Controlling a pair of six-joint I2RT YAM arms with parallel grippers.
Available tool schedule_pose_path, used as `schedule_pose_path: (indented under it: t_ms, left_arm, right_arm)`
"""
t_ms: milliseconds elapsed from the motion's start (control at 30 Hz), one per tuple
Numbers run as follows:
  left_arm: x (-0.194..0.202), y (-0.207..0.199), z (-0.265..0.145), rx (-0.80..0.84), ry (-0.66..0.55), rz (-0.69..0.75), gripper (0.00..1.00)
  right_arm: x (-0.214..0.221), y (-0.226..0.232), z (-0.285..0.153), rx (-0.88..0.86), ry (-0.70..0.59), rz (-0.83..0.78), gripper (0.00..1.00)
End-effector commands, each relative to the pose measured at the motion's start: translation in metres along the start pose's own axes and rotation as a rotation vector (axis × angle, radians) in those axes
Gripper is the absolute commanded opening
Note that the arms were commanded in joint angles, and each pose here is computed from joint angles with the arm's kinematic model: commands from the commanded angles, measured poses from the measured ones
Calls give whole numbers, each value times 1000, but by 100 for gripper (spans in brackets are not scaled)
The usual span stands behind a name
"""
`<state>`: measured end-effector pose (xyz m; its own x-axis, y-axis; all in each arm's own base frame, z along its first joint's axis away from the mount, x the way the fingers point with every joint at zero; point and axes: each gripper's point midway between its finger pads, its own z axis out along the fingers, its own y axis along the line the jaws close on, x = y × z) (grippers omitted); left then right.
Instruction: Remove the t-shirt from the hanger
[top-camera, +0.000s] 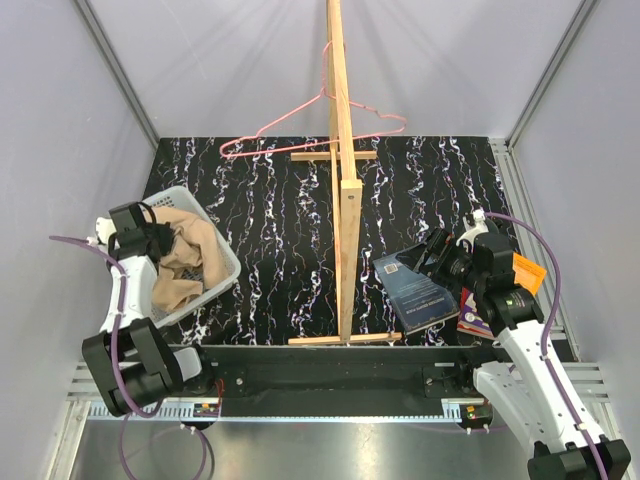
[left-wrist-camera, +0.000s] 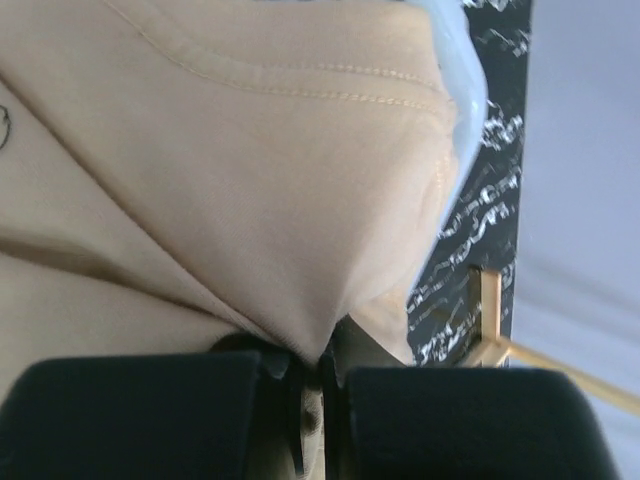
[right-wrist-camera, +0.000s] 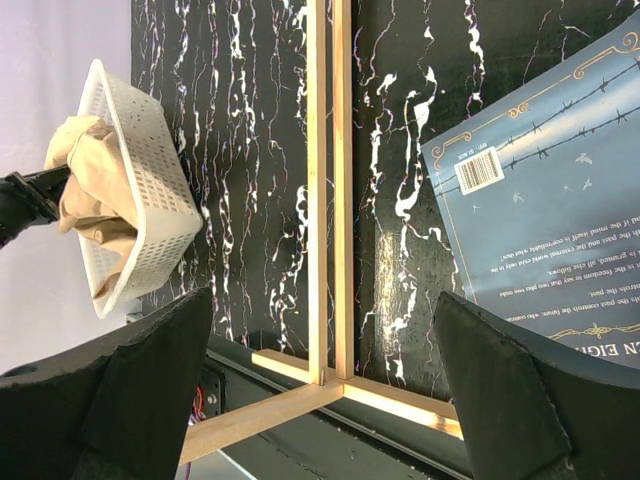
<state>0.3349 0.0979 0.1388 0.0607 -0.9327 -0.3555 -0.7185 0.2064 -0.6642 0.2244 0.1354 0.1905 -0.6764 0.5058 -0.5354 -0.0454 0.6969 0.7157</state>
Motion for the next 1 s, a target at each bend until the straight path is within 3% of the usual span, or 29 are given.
schedule_pose_path:
  t_ms: [0, 200, 300, 333, 367, 400, 533, 700, 800, 900, 967]
  left_arm:
    - [-22, 10, 16, -65, -76, -52, 0]
    - [-20, 32, 24, -125, -77, -56, 0]
    - [-20, 32, 18, -111, -86, -60, 38]
    - [-20, 33, 15, -112, -85, -58, 61]
    - [-20, 31, 12, -102, -86, -53, 67]
    - [-23, 28, 1, -94, -96, -47, 83]
    - [-30, 14, -27, -64, -128, -18, 90]
    - [-36, -8, -80, -11, -268, 113, 91]
    - [-18, -30, -114, 121, -295, 187, 91]
    - [7, -58, -136, 290, -243, 266, 91]
    - [53, -75, -142, 396, -106, 404, 92]
  right_arm:
    - [-4, 6, 0, -24, -7, -8, 100]
    - [-3, 2, 2, -10, -6, 4, 100]
    - [-2, 1, 4, -7, -1, 11, 100]
    - [-2, 1, 4, -8, -2, 10, 100]
    - [-2, 1, 4, -7, -1, 12, 100]
    - [-2, 1, 4, -5, 1, 13, 100]
    - [-4, -1, 5, 4, -4, 14, 100]
    - [-5, -5, 8, 25, -9, 15, 100]
    - [-4, -7, 9, 31, -5, 22, 100]
    - [-5, -9, 9, 42, -15, 30, 100]
    - [-7, -11, 9, 50, -31, 37, 100]
